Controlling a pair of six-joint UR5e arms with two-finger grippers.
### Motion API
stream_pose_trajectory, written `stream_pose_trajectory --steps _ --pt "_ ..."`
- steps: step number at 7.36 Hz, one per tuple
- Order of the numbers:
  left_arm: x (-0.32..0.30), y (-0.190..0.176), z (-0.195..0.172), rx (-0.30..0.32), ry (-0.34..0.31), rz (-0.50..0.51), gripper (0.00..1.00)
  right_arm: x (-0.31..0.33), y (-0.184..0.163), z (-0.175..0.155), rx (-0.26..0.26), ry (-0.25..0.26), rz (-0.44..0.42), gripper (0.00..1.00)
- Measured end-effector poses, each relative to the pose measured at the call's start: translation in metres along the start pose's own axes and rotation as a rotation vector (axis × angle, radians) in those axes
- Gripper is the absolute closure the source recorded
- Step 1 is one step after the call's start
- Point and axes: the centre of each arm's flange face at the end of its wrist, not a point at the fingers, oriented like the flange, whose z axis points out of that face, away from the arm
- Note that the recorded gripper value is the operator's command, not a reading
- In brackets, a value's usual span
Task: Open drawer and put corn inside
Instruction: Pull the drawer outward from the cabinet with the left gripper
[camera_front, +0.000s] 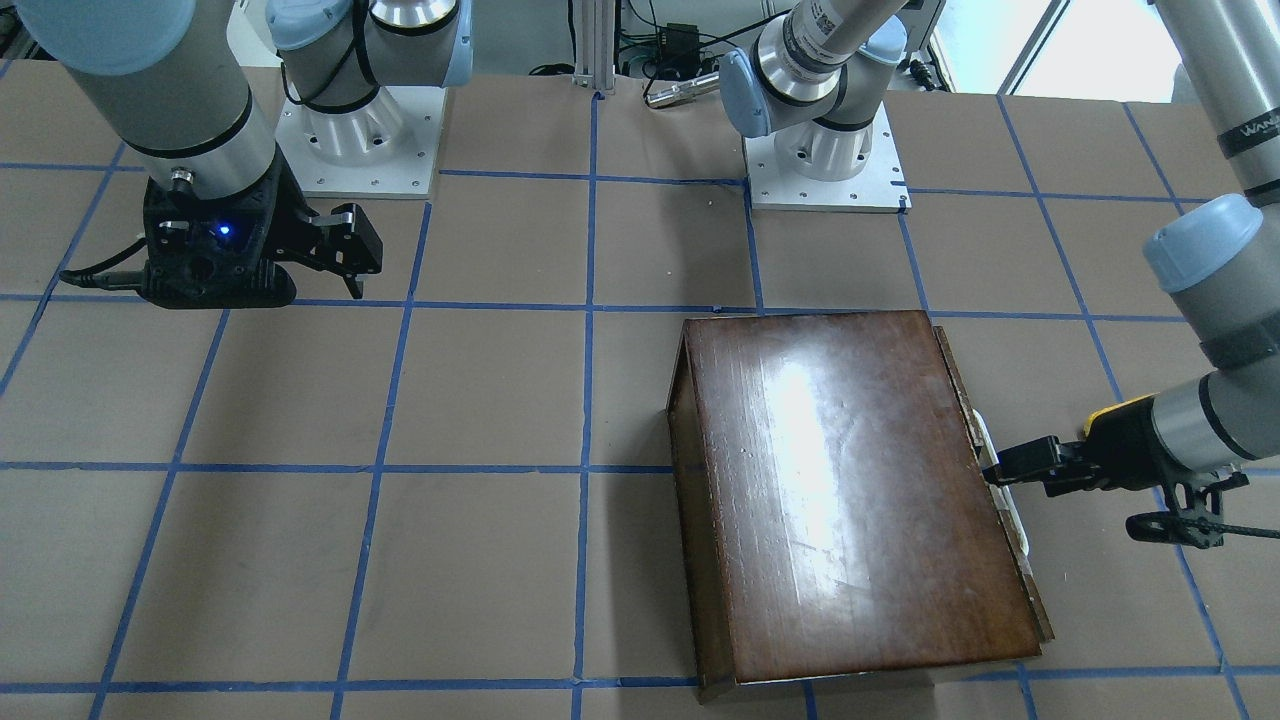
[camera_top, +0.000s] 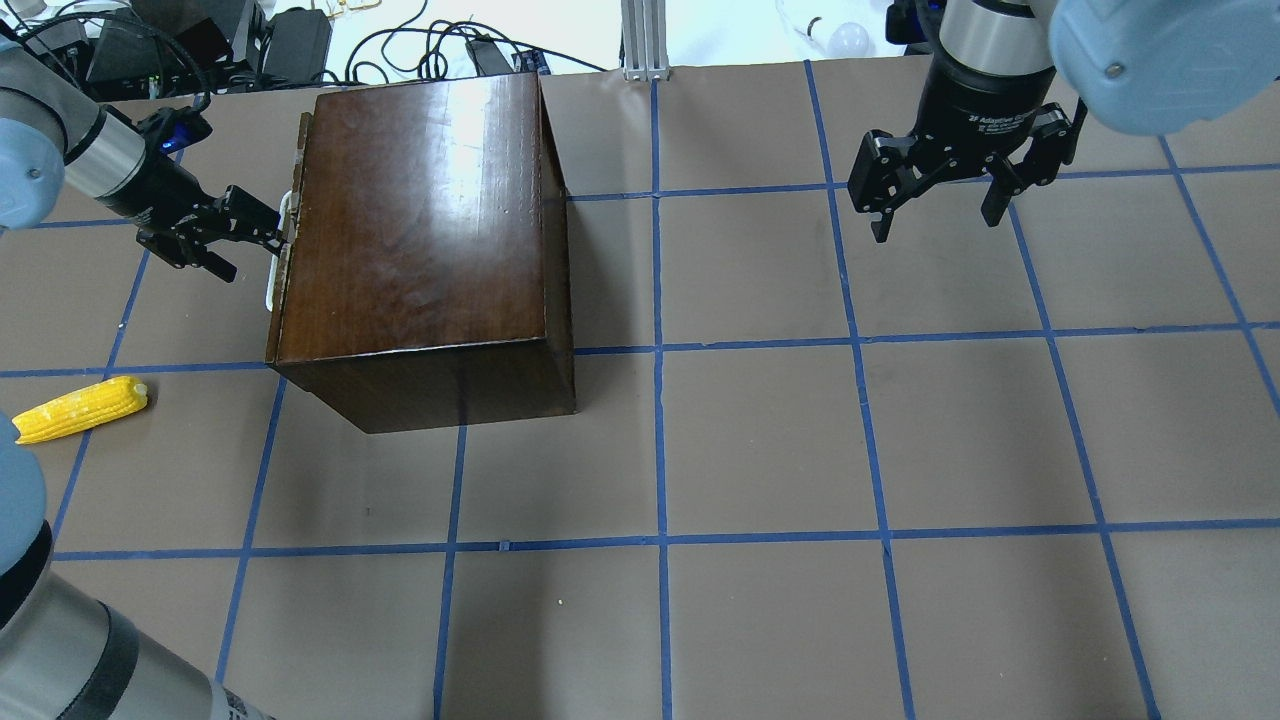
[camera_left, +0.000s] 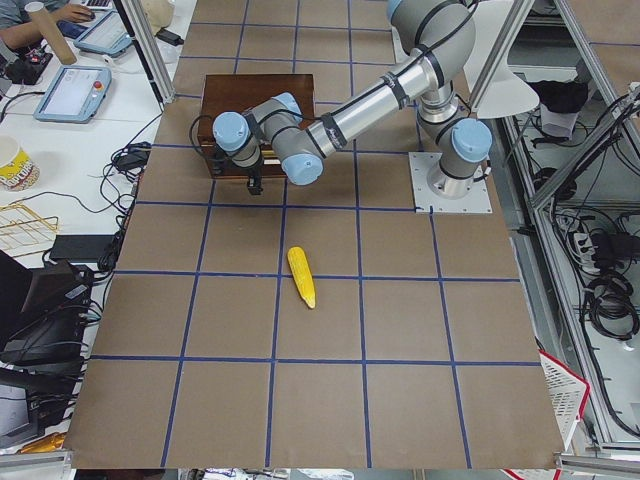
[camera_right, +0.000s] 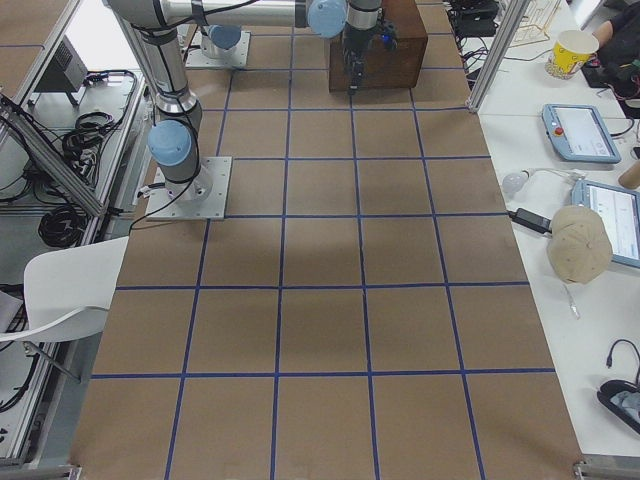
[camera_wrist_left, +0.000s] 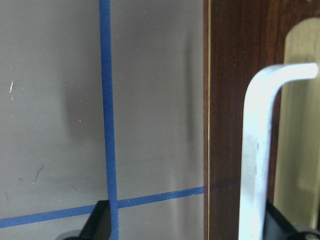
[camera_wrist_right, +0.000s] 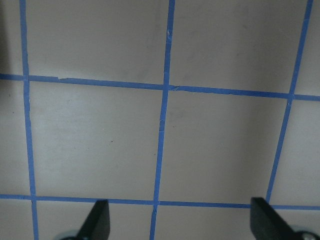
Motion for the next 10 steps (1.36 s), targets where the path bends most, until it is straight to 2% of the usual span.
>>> stream_pose_trajectory --steps 3,10 --pt "-0.004 0.002 -0.007 -0.012 -0.052 0.004 0.0 0.0 0.0 0.0 0.0 0.0 -0.001 0.0" --pt "-0.037 0.013 -0.024 -0.007 -0.09 -0.019 0.0 0.0 0.0 0.0 0.0 0.0 0.0 0.0"
